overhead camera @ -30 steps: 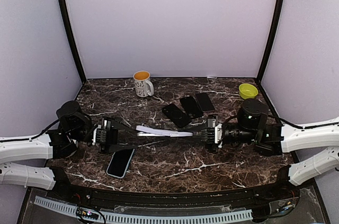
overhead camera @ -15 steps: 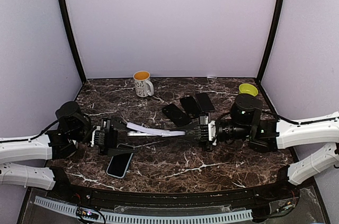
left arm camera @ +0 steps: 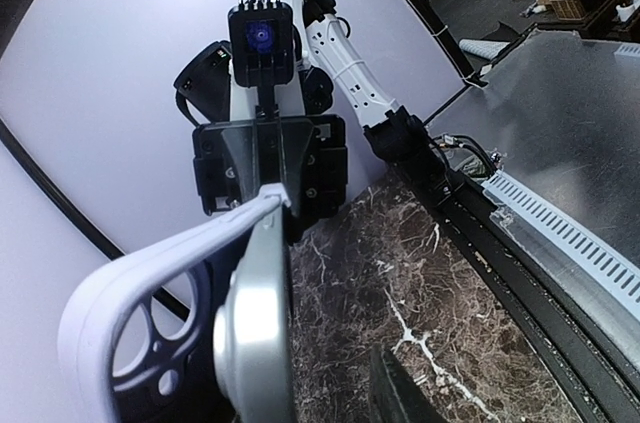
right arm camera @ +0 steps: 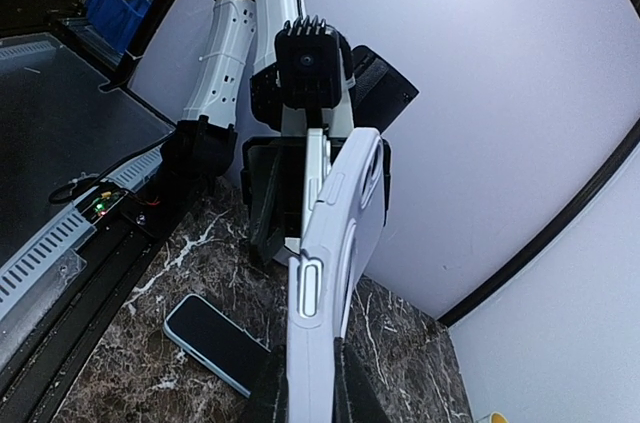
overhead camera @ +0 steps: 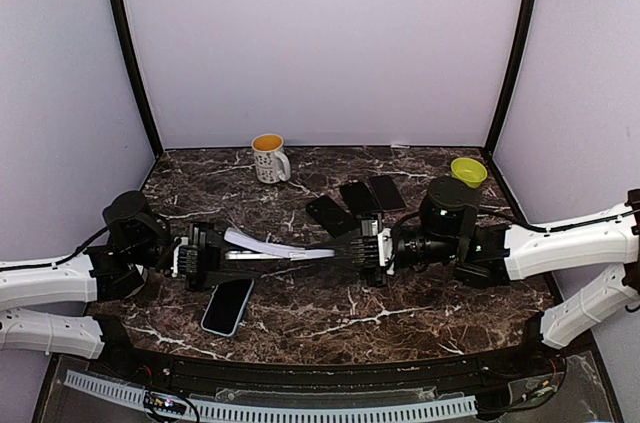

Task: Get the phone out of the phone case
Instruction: Pass from the right arm to the left

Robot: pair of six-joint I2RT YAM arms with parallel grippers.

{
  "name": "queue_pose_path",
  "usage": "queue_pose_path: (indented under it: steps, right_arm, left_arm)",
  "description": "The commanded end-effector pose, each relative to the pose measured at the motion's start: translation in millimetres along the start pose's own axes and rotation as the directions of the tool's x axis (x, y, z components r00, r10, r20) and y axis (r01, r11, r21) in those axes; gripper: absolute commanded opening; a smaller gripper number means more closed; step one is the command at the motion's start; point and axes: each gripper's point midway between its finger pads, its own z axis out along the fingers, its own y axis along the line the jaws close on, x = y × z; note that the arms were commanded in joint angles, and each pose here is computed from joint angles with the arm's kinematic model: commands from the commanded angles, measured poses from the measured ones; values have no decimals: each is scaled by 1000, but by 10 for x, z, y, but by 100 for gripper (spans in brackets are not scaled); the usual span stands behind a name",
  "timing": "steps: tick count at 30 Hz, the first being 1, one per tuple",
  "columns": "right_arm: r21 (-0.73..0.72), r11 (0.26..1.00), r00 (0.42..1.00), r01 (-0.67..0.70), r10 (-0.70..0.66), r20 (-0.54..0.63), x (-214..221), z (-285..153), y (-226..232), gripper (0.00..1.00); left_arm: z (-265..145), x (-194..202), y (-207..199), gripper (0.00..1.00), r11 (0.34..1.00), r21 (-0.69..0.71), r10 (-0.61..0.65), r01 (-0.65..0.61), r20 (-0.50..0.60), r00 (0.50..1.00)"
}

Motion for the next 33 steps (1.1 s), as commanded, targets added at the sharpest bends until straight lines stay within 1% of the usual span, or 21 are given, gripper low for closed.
queue_pose_path:
  steps: [1, 2, 3, 5, 7, 9, 10, 12, 15, 16, 17, 18, 20, 23, 24, 26, 33]
  right_arm:
    - [-4, 998, 979, 68, -66, 193, -541, 83, -61, 0]
    - [-2, 998, 978, 68, -66, 198, -547, 91, -64, 0]
    - [0, 998, 976, 68, -67, 205, -566, 96, -69, 0]
    - [1, 998, 975, 70, -69, 212, -583, 118, -67, 0]
    - [6, 997, 974, 73, -72, 216, -595, 133, -68, 0]
    - [17, 997, 974, 75, -77, 212, -586, 131, -80, 0]
    - [25, 997, 975, 78, -82, 206, -578, 125, -87, 0]
    - [55, 995, 980, 86, -95, 177, -530, 100, -116, 0]
    - [111, 988, 988, 103, -114, 105, -422, 13, -161, 0]
    - [125, 987, 990, 104, -115, 84, -388, -22, -159, 0]
    - [135, 985, 991, 104, -114, 66, -361, -60, -160, 0]
    - [142, 985, 992, 103, -111, 52, -342, -92, -157, 0]
    - [145, 984, 994, 101, -106, 31, -315, -143, -141, 0]
    - [155, 983, 995, 96, -98, 5, -268, -206, -119, 0]
    - [159, 983, 995, 96, -97, 0, -263, -224, -118, 0]
    - [161, 982, 996, 94, -94, -7, -252, -244, -112, 0]
    - [140, 987, 997, 75, -79, 23, -284, -205, -80, 0]
  left_arm:
    - [8, -6, 5, 41, 1000, -13, 8, -8, -7, 1000]
    - [9, -9, -3, 44, 1000, -8, 6, -6, -5, 1000]
    - [10, -10, -12, 51, 1000, -4, 5, -5, -3, 1000]
    - [11, -11, -23, 58, 1000, 0, 5, -5, -1, 1000]
    - [10, -8, -29, 63, 1000, 0, 8, -8, -2, 1000]
    - [8, -7, -27, 63, 1000, -2, 12, -12, -3, 1000]
    - [7, -10, -17, 61, 1000, -7, 16, -16, -4, 1000]
    - [7, -16, -9, 51, 1000, -12, 19, -19, -4, 1000]
    - [2, -27, 8, 41, 999, -21, 31, -31, -5, 1000]
    - [-3, -36, 18, 36, 999, -25, 36, -36, -5, 999]
    - [-5, -41, 25, 33, 999, -29, 41, -41, -6, 999]
    - [-9, -46, 38, 27, 998, -35, 45, -46, -7, 999]
    - [-10, -52, 45, 20, 998, -39, 52, -52, -6, 999]
    - [-9, -62, 49, 14, 998, -39, 55, -55, -4, 999]
    - [-8, -65, 47, 10, 998, -38, 54, -54, -3, 999]
    - [-7, -72, 50, 6, 998, -38, 56, -56, -1, 998]
    - [2, -79, 29, 5, 998, -28, 56, -56, 7, 998]
